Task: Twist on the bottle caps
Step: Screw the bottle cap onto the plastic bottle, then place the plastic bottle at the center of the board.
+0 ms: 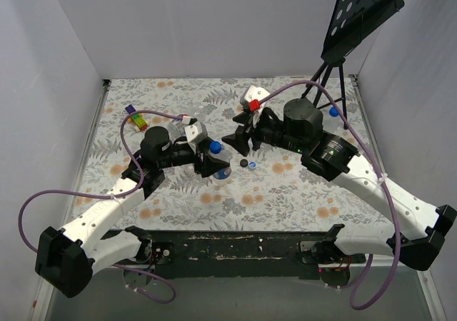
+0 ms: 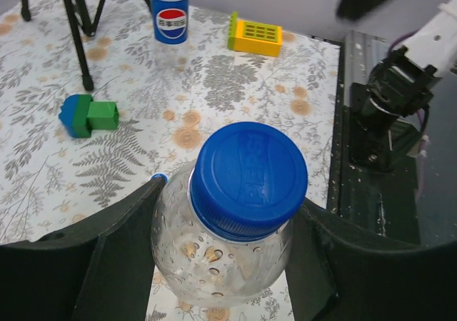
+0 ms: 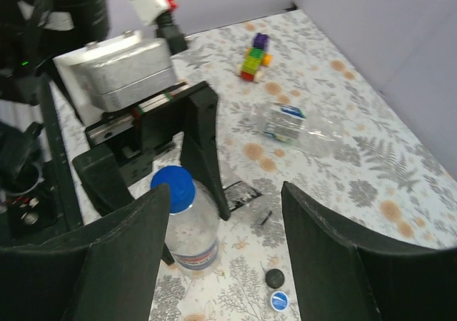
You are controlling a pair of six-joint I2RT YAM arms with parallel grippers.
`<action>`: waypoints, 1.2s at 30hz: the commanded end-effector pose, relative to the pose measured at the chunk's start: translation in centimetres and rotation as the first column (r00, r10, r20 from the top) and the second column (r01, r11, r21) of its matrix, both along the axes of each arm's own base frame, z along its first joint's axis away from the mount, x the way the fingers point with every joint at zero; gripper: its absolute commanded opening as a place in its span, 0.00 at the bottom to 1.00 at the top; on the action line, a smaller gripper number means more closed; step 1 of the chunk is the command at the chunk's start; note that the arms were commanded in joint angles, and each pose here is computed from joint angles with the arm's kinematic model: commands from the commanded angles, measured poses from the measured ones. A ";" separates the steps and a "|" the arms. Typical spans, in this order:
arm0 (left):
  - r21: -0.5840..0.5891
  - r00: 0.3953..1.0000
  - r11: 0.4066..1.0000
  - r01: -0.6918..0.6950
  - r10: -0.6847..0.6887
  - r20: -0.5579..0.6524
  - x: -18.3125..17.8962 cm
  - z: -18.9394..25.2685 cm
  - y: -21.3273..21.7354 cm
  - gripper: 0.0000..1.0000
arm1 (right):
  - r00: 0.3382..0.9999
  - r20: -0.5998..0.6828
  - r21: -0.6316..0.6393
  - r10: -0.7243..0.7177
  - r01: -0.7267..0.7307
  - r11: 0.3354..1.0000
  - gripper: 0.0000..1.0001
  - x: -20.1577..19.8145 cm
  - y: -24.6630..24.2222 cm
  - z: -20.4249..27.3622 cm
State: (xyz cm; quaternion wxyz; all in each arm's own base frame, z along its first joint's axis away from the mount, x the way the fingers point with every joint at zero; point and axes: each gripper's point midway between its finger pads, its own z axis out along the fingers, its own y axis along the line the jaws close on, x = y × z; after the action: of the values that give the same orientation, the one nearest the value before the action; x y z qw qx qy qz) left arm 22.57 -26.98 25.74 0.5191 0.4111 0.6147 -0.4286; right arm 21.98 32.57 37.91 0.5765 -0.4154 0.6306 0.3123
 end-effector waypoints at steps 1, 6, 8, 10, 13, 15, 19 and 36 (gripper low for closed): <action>-0.039 0.985 0.987 0.154 -0.150 0.081 -2.3 2.4 -0.6 0.17 | 0.963 -0.017 -0.025 0.271 -0.271 0.962 0.71 -3.9 2.1 -0.4; -0.040 0.981 0.983 0.181 -0.178 0.079 -2.7 2.4 -0.8 0.17 | 0.933 -0.053 -0.048 0.356 -0.358 0.932 0.71 -4.8 3.1 -2.0; -0.039 0.982 0.983 0.178 -0.175 0.078 -2.6 2.3 -0.7 0.18 | 0.930 -0.068 -0.054 0.361 -0.364 0.930 0.70 -4.7 3.4 -2.7; -0.039 0.981 0.983 0.180 -0.176 0.077 -2.7 2.3 -0.8 0.18 | 0.928 -0.073 -0.052 0.365 -0.369 0.928 0.70 -4.6 3.7 -2.9; -0.039 0.980 0.982 0.186 -0.182 0.081 -2.7 2.4 -0.8 0.18 | 0.926 -0.087 -0.055 0.367 -0.372 0.927 0.65 -4.4 4.1 -3.6; -0.039 0.980 0.981 0.189 -0.185 0.078 -2.8 2.3 -0.8 0.19 | 0.930 -0.100 -0.067 0.354 -0.361 0.930 0.58 -4.0 4.3 -4.3; -0.038 0.981 0.983 0.177 -0.174 0.085 -2.7 2.5 -0.7 0.22 | 0.930 -0.111 -0.067 0.351 -0.359 0.931 0.34 -4.0 4.3 -4.5; -0.100 0.959 0.963 -0.250 0.261 0.111 3.0 3.9 2.5 0.94 | 0.935 -0.091 -0.107 -0.342 0.332 0.937 0.04 3.6 -8.1 -5.6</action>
State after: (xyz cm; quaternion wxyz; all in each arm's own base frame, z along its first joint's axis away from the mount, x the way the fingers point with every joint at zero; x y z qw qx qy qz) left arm 22.92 -26.45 27.96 0.5611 0.4013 0.5950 -0.4124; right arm 22.02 30.04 32.02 0.5141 -0.4232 0.6871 0.2906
